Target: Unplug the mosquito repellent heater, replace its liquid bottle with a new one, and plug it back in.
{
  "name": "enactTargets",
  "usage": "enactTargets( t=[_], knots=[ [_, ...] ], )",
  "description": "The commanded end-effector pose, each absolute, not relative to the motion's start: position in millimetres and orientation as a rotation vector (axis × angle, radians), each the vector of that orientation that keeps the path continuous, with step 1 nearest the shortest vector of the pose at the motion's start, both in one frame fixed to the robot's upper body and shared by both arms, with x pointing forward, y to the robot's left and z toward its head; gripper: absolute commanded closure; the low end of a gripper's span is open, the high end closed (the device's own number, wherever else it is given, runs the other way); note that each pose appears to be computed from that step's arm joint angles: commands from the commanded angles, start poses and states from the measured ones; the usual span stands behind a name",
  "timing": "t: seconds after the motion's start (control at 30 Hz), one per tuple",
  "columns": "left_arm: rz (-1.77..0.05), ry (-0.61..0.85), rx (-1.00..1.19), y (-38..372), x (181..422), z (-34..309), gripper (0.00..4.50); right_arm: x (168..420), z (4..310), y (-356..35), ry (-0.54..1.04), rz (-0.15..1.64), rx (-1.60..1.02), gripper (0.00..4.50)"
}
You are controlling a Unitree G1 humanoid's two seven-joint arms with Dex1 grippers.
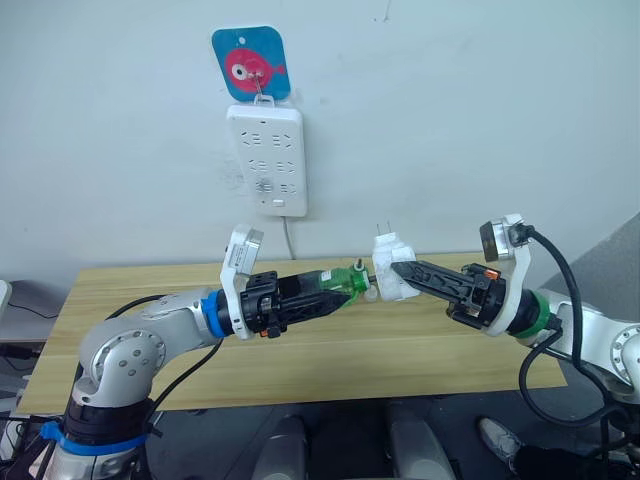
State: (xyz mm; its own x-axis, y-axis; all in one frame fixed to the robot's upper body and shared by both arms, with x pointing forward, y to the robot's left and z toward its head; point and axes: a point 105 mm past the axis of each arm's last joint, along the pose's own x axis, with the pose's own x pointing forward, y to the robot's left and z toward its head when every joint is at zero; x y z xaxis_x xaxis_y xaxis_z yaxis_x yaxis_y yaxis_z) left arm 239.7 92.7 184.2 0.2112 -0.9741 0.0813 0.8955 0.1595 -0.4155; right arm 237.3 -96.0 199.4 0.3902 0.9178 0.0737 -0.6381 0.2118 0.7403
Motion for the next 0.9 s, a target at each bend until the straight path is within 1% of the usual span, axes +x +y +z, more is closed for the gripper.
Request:
enactTargets(
  t=[0.03,0.4,0.7,0.9],
  knots=[
    [-1.422,0.163,-0.432,88,230,202,2.09,227,206,-91,0.430,1.200,0.760,1.53],
    [-1.381,0.194,-0.460,104,227,208,2.09,239,206,-105,0.422,1.131,0.756,1.53],
    [-1.341,0.201,-0.483,108,229,206,2.09,245,209,-104,0.404,1.114,0.768,1.53],
    [-1.307,0.241,-0.488,113,229,195,2.09,248,213,-107,0.376,1.101,0.794,1.53]
  ],
)
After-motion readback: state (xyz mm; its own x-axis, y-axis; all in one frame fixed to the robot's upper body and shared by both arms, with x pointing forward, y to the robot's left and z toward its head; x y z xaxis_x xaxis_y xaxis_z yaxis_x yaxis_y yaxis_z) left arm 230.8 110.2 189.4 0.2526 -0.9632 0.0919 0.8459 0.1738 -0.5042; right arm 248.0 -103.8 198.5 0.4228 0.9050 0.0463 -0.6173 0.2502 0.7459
